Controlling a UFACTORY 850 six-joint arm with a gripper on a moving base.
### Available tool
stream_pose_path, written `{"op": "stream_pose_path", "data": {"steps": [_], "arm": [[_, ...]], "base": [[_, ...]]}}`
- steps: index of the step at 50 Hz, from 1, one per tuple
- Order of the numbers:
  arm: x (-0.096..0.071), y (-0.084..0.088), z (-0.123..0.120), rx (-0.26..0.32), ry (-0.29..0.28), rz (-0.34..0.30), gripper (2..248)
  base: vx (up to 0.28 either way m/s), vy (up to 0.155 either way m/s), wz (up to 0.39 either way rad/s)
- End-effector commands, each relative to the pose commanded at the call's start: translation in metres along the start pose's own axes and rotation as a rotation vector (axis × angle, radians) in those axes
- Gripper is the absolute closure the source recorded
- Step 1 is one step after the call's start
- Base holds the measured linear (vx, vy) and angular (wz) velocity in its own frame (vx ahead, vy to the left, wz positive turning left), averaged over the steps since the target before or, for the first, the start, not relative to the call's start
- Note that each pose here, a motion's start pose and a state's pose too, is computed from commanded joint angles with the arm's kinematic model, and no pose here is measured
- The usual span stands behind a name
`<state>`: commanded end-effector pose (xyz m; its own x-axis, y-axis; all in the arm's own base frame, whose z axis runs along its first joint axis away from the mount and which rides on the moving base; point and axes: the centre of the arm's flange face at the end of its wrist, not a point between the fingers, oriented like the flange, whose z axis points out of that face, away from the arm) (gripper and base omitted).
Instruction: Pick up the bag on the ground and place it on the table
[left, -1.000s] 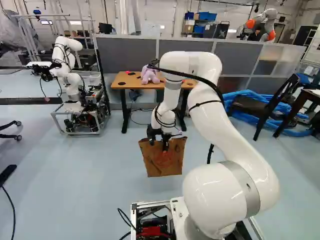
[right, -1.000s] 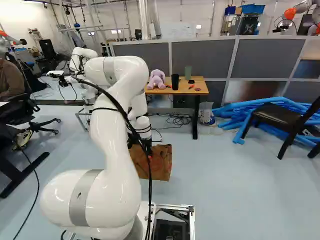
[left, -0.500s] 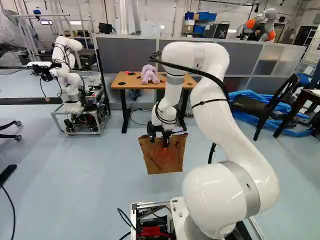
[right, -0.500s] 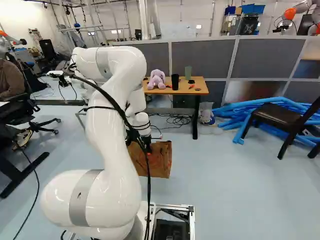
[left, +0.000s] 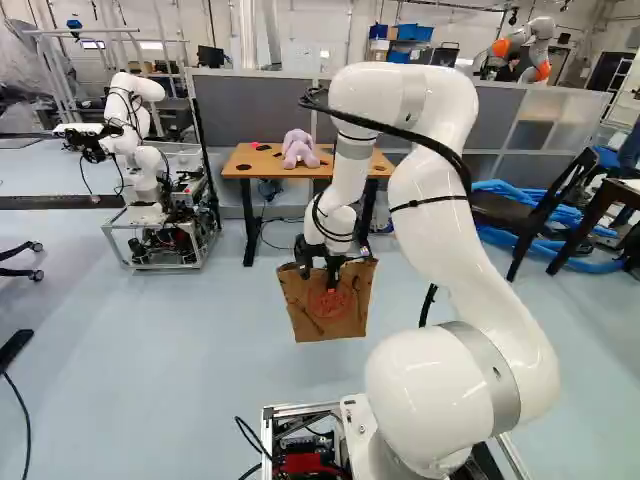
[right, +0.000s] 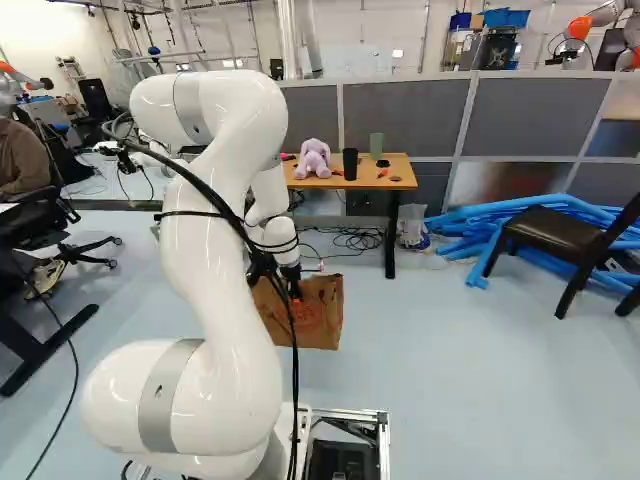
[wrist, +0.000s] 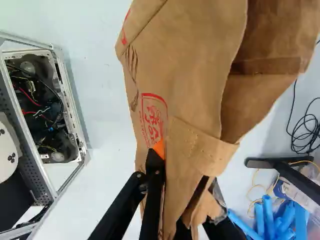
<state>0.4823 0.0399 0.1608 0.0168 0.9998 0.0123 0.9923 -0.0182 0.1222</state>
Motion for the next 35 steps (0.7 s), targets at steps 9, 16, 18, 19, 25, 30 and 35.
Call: {"op": "stream_pose_path", "data": {"steps": [9, 16, 18, 19, 25, 30, 35], "arm": [[0.0, -0.002, -0.014, -0.016, 0.002, 0.0, 229], [0.0, -0.003, -0.024, -0.028, 0.003, 0.0, 229], [0.0, -0.004, -0.027, -0.032, 0.003, 0.0, 229], [0.0, -0.004, -0.029, -0.034, 0.003, 0.0, 229], [-0.001, -0.005, -0.038, -0.045, 0.005, 0.0, 229], [-0.001, -0.006, -0.045, -0.055, 0.005, 0.0, 229], [-0.001, -0.008, -0.053, -0.065, 0.006, 0.0, 229]], "base": [[0.0, 0.0, 0.0], [0.0, 0.0, 0.0], [0.0, 0.0, 0.0], [0.0, 0.0, 0.0], [0.0, 0.0, 0.0], [0.0, 0.0, 0.0], [0.0, 0.0, 0.0]]}}
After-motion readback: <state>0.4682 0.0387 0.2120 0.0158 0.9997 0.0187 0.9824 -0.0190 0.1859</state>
